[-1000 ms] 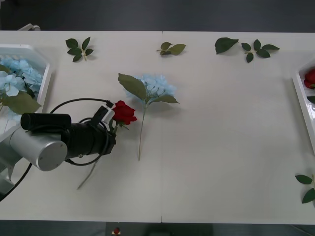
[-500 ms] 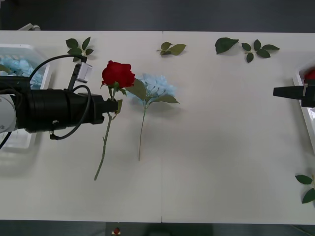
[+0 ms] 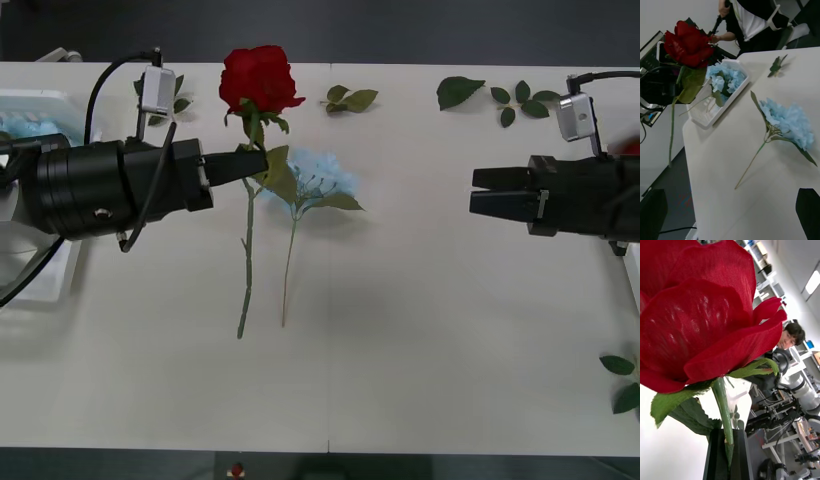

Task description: Put the red flowers into the right box and the blue flowers into the left box

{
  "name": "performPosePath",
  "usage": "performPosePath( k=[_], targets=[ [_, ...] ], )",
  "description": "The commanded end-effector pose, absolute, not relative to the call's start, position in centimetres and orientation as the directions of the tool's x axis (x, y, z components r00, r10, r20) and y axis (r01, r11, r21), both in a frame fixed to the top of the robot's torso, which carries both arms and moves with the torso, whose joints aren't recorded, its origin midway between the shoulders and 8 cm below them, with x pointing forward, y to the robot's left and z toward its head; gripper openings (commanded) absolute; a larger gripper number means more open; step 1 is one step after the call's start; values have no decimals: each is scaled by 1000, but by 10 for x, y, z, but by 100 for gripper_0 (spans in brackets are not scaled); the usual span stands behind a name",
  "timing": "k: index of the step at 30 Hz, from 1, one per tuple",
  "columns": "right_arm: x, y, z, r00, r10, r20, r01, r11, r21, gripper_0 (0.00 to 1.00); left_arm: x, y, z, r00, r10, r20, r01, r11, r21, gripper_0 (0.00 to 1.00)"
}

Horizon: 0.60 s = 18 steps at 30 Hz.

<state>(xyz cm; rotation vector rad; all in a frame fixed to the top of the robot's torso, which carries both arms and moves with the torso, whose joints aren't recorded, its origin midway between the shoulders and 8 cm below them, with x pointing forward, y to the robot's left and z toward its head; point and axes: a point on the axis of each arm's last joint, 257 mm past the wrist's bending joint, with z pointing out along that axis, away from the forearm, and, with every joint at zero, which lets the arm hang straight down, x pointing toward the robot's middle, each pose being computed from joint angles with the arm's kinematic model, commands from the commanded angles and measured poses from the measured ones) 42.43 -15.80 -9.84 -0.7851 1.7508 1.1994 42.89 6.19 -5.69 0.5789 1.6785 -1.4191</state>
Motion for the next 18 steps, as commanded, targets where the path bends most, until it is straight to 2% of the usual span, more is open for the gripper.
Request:
performPosePath(
  k=[1,11,18],
  targets=[
    [404,-137,-74,-357,-55,-932,-911,239,335,100,429,34,-26,-443,-241,-864,849,197,-490,0],
    [371,-109,-73,-341,-70,-938,-939,78,335,100,433,-6,-13,-399,-343,-850,862,175,-476,0],
    [368,-91,-79,-317,-67,-946,-948,60,314,100,432,-27,3,-392,-401,-828,866,143,-479,0]
  ],
)
